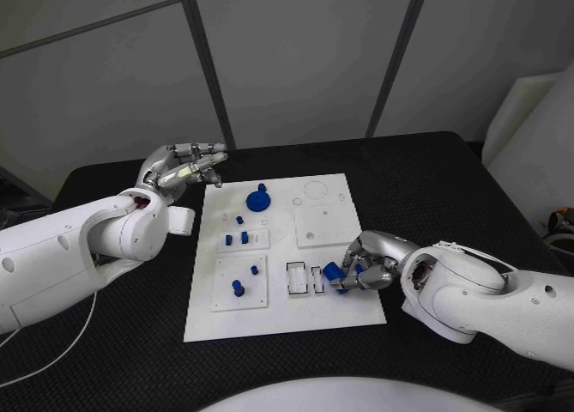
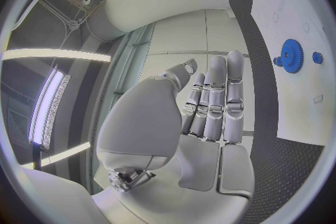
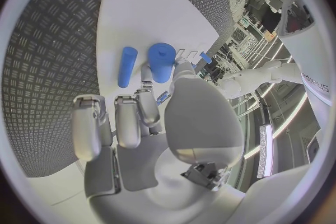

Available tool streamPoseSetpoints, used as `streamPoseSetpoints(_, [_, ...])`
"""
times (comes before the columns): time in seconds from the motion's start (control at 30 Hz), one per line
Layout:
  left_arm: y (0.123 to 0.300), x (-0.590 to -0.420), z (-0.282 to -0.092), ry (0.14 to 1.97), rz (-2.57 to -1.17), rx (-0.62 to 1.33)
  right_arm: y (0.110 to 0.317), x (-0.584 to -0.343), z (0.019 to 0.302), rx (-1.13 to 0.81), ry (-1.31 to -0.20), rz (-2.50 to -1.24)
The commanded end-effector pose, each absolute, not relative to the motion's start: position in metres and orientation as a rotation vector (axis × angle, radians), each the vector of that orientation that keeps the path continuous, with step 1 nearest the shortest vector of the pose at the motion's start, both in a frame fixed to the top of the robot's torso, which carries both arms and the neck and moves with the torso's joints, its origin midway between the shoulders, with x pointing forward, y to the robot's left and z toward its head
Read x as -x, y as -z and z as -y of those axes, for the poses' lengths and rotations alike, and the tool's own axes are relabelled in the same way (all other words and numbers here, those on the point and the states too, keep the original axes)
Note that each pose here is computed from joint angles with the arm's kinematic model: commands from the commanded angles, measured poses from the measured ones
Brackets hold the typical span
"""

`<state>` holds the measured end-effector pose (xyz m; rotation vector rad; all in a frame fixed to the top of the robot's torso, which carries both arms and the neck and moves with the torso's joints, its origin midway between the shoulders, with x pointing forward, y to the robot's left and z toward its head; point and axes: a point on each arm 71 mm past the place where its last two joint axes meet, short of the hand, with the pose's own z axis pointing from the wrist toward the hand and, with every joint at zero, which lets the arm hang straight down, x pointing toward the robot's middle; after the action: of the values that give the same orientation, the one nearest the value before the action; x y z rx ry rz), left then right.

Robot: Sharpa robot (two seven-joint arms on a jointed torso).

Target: Assemble the parts on the task board

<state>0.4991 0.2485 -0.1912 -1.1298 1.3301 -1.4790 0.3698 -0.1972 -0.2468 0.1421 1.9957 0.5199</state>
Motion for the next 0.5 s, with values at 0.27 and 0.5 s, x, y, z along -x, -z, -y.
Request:
streamPoseSetpoints(0.27, [0.190,-0.498,-0.249,1.492,-1.330,1.125,0.253,-0.368,0.199,-0.163,-0.487,-1.993])
streamPoseSetpoints(0.5, [0.190,-0.498,-0.249,1.492,-1.332,1.126,0.242,-0.362,0.198,-0.225,-0.540,-1.915])
